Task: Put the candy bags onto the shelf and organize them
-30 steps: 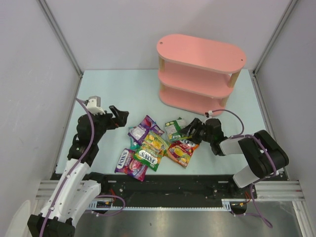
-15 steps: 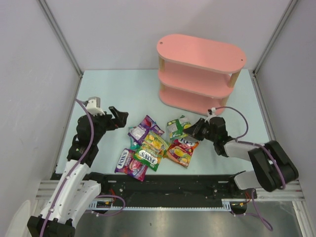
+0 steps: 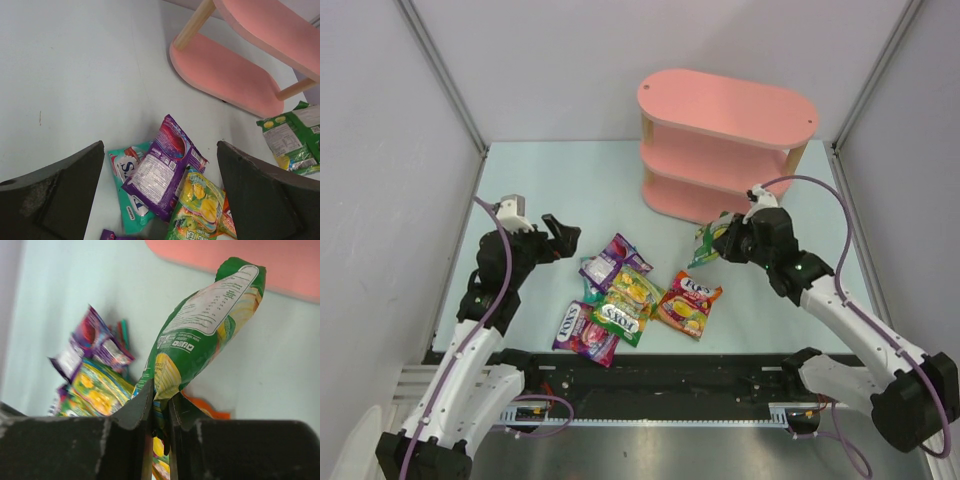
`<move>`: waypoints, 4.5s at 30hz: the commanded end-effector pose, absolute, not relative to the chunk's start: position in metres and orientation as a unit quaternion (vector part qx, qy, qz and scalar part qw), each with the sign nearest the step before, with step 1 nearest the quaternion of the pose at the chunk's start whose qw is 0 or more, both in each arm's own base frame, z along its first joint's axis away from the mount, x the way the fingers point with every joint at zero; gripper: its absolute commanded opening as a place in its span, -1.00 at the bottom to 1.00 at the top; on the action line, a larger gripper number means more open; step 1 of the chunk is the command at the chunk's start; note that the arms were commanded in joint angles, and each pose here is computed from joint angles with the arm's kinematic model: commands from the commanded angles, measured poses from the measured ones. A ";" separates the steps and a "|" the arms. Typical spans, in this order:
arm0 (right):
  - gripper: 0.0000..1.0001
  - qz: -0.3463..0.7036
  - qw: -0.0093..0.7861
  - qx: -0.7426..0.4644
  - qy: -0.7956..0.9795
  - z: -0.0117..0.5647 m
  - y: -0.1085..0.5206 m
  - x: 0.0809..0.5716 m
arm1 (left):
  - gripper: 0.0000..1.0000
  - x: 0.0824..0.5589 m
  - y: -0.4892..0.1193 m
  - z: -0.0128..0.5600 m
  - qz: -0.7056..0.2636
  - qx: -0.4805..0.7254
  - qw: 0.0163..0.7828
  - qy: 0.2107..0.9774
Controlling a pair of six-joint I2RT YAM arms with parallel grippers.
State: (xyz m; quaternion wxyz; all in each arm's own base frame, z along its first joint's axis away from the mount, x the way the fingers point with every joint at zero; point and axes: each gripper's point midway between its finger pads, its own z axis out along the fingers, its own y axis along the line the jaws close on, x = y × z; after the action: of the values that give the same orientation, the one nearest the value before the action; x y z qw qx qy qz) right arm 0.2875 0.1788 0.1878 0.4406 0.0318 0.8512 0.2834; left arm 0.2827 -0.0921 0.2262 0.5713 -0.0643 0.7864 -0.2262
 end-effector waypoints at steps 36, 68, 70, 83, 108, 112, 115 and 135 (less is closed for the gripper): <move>0.64 0.214 0.431 -0.139 0.865 0.205 0.272 0.254 | 0.99 0.273 -0.096 0.248 -0.231 -0.037 0.578 0.782; 0.57 0.387 0.239 0.045 0.889 0.079 0.251 0.273 | 1.00 0.268 -0.091 0.241 -0.216 -0.030 0.573 0.790; 0.51 0.404 0.229 0.042 0.885 0.078 0.256 0.270 | 0.99 0.269 -0.088 0.239 -0.208 -0.038 0.573 0.792; -0.86 0.428 0.233 0.023 0.873 0.079 0.261 0.274 | 0.99 0.266 -0.084 0.239 -0.203 -0.047 0.573 0.793; -1.00 0.461 0.272 -0.260 0.804 0.161 0.279 0.152 | 0.99 0.266 -0.090 0.237 -0.218 -0.043 0.569 0.791; -0.03 0.358 0.257 -0.152 0.885 0.122 0.249 0.171 | 0.99 0.267 -0.091 0.235 -0.218 -0.043 0.568 0.793; 0.48 0.293 0.252 -0.095 0.917 0.100 0.226 0.180 | 1.00 0.269 -0.092 0.233 -0.220 -0.043 0.565 0.794; 0.57 0.290 0.241 -0.094 0.921 0.101 0.216 0.173 | 0.99 0.266 -0.092 0.221 -0.222 -0.046 0.558 0.799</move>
State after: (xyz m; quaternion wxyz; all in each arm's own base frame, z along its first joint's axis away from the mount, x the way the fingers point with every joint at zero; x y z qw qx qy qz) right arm 0.1816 0.2102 0.0914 0.2454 -0.0750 0.9297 0.2641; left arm 0.2651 -0.0870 0.2186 0.5541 -0.0493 0.8045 -0.2081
